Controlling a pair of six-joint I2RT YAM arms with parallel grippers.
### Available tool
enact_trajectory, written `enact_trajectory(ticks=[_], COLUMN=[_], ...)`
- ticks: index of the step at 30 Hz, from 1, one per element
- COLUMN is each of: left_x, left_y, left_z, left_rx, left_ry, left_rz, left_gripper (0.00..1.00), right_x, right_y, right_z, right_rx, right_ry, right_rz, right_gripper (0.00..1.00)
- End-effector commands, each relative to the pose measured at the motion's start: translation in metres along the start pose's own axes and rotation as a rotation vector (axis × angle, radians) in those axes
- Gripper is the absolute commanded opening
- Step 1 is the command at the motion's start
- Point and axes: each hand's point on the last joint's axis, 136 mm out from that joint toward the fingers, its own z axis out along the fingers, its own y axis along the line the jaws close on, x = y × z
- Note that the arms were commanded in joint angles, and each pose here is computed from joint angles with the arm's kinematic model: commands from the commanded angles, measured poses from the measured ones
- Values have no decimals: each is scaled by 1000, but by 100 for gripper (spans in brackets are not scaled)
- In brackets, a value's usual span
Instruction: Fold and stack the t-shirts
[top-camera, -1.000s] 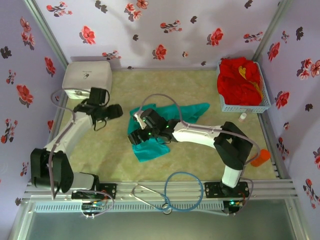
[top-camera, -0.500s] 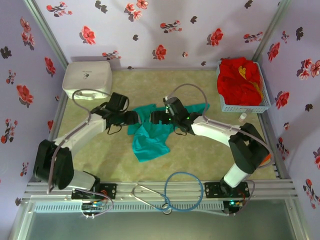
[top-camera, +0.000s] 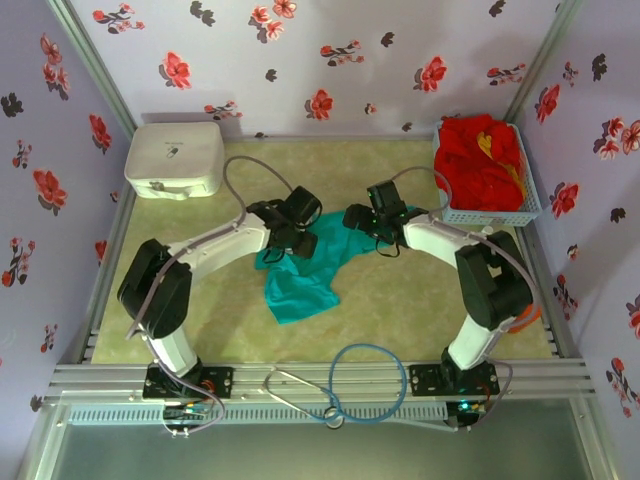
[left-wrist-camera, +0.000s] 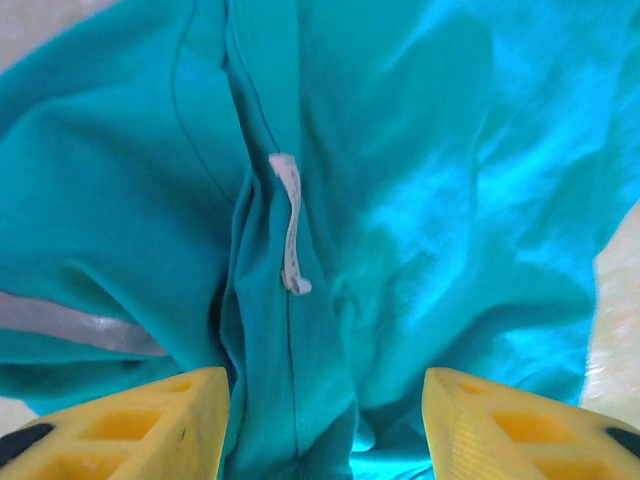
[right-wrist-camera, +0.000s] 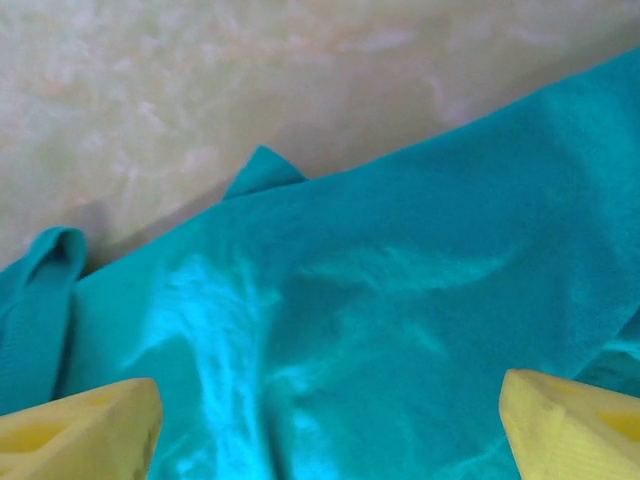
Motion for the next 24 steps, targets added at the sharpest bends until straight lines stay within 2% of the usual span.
enact_trajectory(ticks=[1, 6, 14, 17, 24], left_x=[13, 21, 23, 19, 6], left_y=[13, 30, 50, 52, 78], left_z=[6, 17, 27, 20, -28], left_rx=[-110, -222, -300, -263, -107], left_ry=[42, 65, 70, 48, -61], left_rz=[50, 45, 59, 27, -161], left_gripper=[53, 51, 27, 2, 0], right_x=[-1, 1, 7, 6, 3], right_y=[7, -3, -28, -39, -52], right_z=[8, 23, 33, 34, 29], right_rx=[-7, 51, 112, 133, 152], right_ry=[44, 74, 104, 108, 97], right_rz=[27, 30, 74, 100, 138], right_gripper=[87, 86, 84, 81, 79])
